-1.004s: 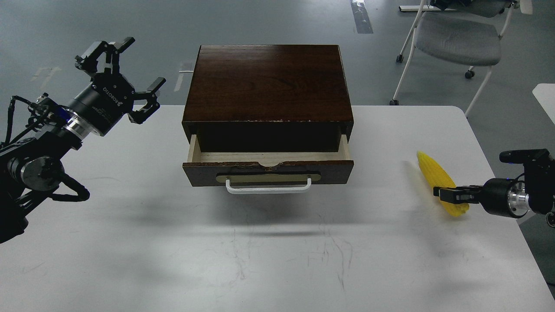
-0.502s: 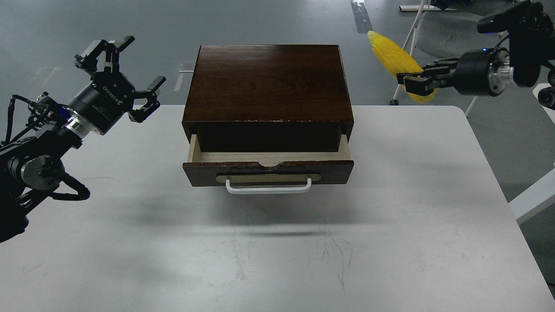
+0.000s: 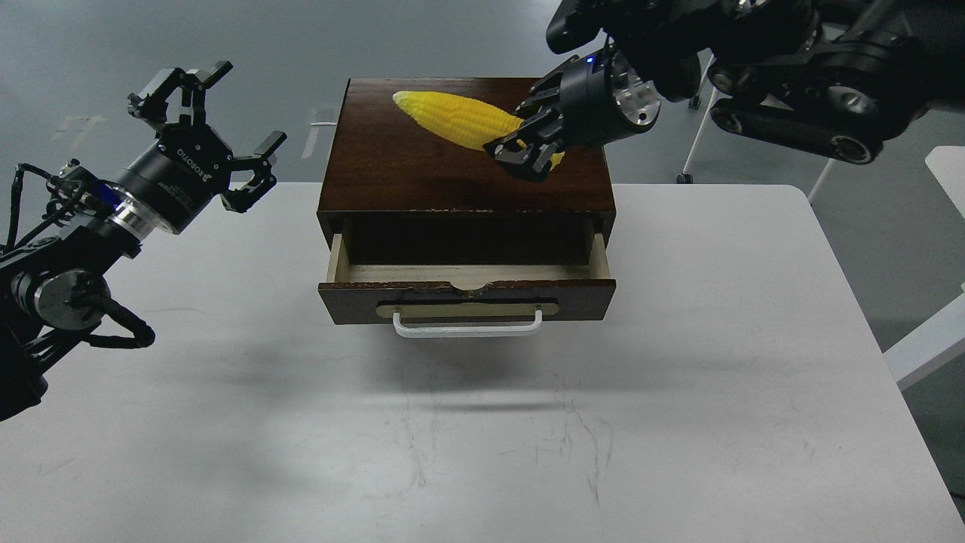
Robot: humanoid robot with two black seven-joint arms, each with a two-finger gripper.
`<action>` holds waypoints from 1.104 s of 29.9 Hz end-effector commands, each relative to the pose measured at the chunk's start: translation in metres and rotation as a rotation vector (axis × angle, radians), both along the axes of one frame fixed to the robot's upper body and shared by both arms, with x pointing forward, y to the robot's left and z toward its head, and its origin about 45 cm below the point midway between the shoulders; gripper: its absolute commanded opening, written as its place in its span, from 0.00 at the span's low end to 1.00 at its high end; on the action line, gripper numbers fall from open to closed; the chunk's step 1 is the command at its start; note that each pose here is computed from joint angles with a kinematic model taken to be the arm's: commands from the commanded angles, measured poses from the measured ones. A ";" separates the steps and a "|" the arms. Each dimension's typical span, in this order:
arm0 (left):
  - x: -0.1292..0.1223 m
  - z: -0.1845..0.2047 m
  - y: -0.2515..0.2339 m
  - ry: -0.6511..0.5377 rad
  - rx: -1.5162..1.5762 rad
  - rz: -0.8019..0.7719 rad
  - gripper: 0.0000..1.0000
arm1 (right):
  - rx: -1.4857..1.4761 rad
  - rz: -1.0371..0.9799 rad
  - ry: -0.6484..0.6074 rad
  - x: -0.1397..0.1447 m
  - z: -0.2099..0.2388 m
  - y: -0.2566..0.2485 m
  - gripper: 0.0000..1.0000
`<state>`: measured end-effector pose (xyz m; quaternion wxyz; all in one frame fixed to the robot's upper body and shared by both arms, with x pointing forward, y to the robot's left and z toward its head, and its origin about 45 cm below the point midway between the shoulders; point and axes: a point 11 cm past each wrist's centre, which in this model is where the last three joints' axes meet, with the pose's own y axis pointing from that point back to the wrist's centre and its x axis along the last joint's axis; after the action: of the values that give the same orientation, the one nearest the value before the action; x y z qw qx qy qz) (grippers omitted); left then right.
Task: Put corn in drawer with both arms
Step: 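Lift the corn with the right gripper and carry it over the drawer, then lower the corn into the open drawer and open the right gripper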
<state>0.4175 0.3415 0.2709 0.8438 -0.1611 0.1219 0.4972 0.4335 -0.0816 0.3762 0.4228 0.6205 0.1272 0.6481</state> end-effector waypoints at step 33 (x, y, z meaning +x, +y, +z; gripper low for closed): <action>0.001 0.002 0.001 -0.005 0.004 0.000 0.98 | -0.251 0.221 0.008 -0.032 -0.069 0.023 0.37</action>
<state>0.4181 0.3423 0.2728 0.8442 -0.1606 0.1192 0.4973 0.4019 -0.0538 0.3145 0.4187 0.5446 0.2722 0.6739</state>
